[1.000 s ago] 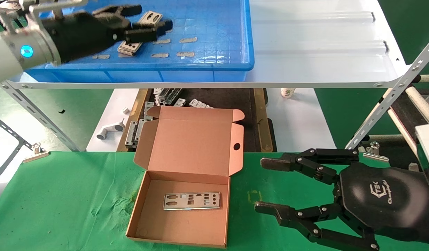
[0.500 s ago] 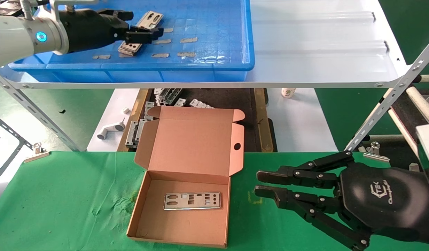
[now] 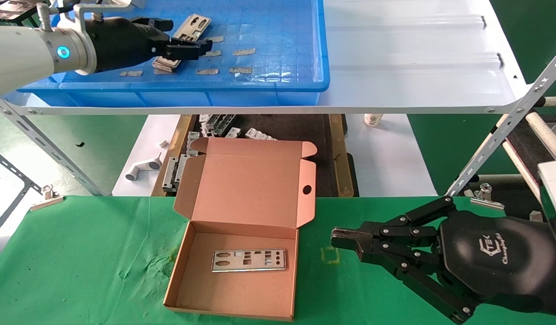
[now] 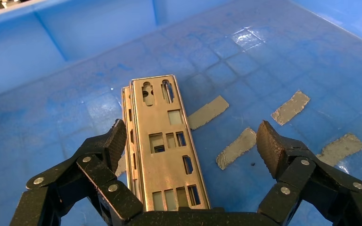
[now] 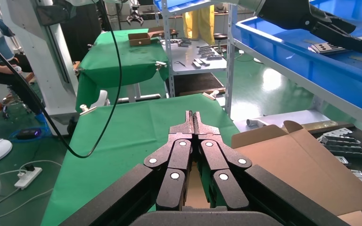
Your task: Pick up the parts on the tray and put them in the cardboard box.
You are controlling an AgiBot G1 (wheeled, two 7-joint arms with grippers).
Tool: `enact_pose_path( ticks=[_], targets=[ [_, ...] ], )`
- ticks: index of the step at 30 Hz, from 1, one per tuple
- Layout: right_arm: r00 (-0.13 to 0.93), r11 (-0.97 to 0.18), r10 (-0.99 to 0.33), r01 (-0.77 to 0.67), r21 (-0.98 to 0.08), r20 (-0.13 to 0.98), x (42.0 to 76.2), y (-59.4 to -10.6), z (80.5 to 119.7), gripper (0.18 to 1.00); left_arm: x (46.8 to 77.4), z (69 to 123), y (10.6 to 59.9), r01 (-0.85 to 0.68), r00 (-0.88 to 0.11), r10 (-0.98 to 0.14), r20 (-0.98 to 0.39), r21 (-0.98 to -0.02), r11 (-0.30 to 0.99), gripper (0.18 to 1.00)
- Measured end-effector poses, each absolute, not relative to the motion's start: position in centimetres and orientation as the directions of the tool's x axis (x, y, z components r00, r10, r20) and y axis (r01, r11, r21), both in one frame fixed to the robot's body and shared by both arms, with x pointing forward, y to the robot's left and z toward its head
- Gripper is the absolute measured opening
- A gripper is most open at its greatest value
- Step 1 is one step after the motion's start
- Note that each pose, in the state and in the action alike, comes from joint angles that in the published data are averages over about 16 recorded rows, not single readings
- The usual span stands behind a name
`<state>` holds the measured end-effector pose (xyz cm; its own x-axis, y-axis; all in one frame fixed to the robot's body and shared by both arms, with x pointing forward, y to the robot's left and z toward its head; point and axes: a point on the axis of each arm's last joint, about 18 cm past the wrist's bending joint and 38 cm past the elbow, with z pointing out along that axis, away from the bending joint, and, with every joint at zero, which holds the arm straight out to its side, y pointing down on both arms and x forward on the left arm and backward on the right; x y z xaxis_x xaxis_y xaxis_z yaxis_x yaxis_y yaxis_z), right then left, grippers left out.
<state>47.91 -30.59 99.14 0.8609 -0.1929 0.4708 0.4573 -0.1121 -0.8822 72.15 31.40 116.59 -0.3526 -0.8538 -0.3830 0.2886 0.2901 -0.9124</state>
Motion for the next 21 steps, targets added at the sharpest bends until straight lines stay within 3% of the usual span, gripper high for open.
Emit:
enact_pose_path(
  ticks=[12,21],
  targets=[
    [0.861,-0.112,-0.193,0.457,-0.882,0.471,47.9,-30.6,99.1,0.191,72.9,116.1,31.5,0.267,-0.330,-0.877,-0.349,-0.926,0.268,0.962],
    [0.861,-0.112,-0.193,0.457,-0.882,0.471,47.9,-30.6,99.1,0.191,73.4,115.9,31.5,0.262,-0.304,-0.890,-0.340,-0.928,0.265,0.846]
  ],
)
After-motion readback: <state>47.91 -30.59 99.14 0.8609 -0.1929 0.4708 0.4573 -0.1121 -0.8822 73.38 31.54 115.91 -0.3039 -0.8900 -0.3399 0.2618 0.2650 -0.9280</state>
